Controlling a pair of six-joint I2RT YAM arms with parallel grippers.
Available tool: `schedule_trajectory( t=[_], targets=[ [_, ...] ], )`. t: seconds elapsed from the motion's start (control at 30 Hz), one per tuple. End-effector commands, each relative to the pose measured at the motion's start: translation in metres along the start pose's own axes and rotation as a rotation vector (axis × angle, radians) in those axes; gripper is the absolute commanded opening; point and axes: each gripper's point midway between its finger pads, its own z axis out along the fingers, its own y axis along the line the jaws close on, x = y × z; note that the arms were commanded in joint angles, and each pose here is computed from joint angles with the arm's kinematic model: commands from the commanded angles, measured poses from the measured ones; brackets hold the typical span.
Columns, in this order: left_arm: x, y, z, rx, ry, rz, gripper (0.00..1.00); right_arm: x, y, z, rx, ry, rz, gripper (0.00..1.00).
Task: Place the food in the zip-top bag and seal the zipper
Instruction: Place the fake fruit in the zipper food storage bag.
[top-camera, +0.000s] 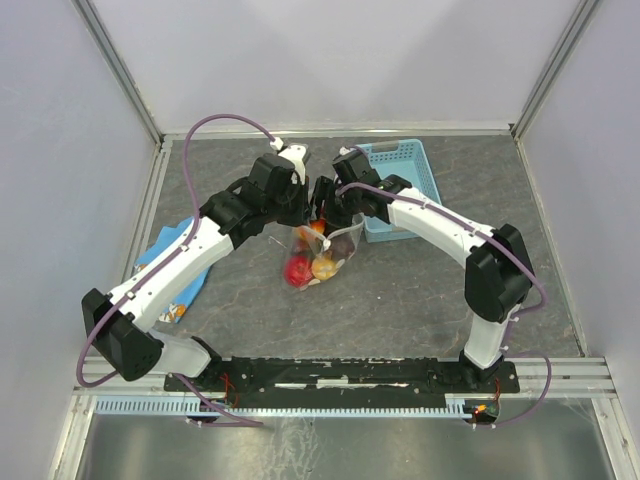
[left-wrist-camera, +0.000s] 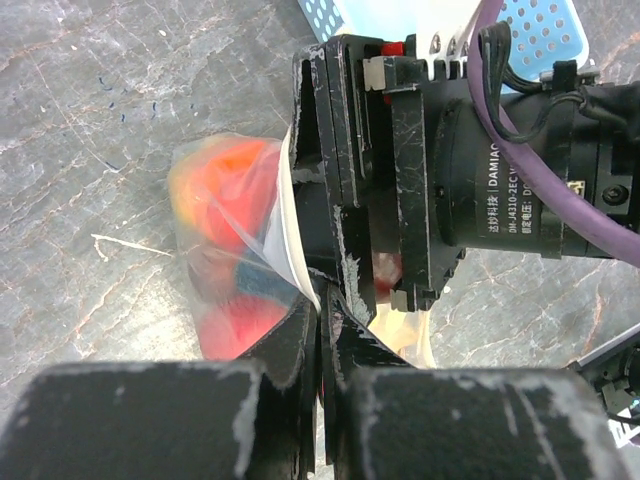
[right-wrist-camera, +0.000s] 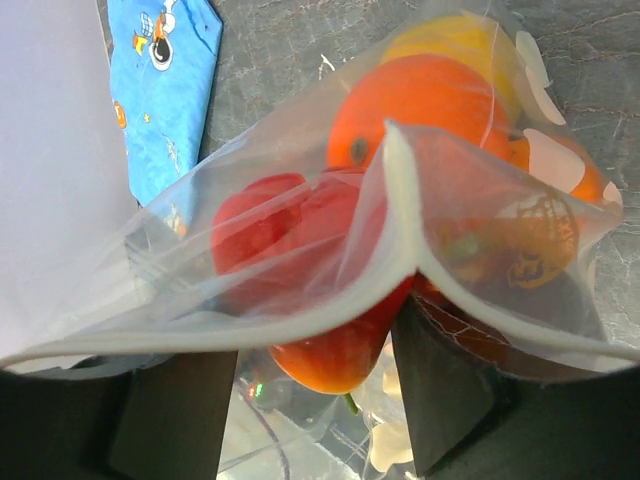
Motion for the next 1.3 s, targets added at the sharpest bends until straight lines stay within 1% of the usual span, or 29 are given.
schedule_trajectory(
  t=[0.0,0.03,0.17,0.33,0.47,0.6,0.7,0.83,0.9,1.03,1.13,1.27],
  targets=[
    [-0.01,-0.011,-0.008,0.029,-0.042,-0.021,0.03,-0.024,0.044,-0.034,-0.124,-0.117,-0.084,0.71],
    [-0.01,-0.008,-0.008,0.012,-0.045,-0.019,0.03,-0.022,0.044,-0.039,-0.121,-0.114,-0.108,0.76],
    [-0.011,0.006,-0.012,-0.056,-0.059,-0.01,0.03,-0.014,0.047,-0.06,-0.133,-0.094,-0.196,0.82],
    [-0.012,0.012,-0.015,-0.087,-0.073,-0.003,0.03,-0.002,0.044,-0.081,-0.138,-0.053,-0.293,0.85],
    [-0.012,0.014,-0.016,-0.092,-0.077,0.013,0.03,-0.017,0.029,-0.099,-0.099,-0.103,-0.386,0.85],
    [-0.01,0.015,-0.017,-0.09,-0.077,0.032,0.03,-0.044,0.018,-0.113,-0.095,-0.166,-0.434,0.81],
    [-0.01,0.016,-0.018,-0.087,-0.079,0.043,0.03,-0.061,0.016,-0.118,-0.097,-0.201,-0.492,0.76],
    [-0.008,0.014,-0.019,-0.07,-0.079,0.058,0.03,-0.078,0.006,-0.109,-0.041,-0.226,-0.565,0.71],
    [-0.007,0.013,-0.019,-0.061,-0.08,0.064,0.03,-0.084,0.001,-0.098,-0.016,-0.224,-0.577,0.69],
    [-0.008,0.012,-0.02,-0.051,-0.084,0.072,0.03,-0.082,-0.008,-0.073,-0.013,-0.164,-0.57,0.61],
    [-0.009,0.011,-0.021,-0.048,-0.087,0.075,0.03,-0.076,-0.01,-0.065,-0.033,-0.136,-0.567,0.56],
    [-0.01,0.01,-0.02,-0.044,-0.09,0.078,0.03,-0.072,-0.019,-0.062,-0.013,-0.121,-0.577,0.5]
  ],
)
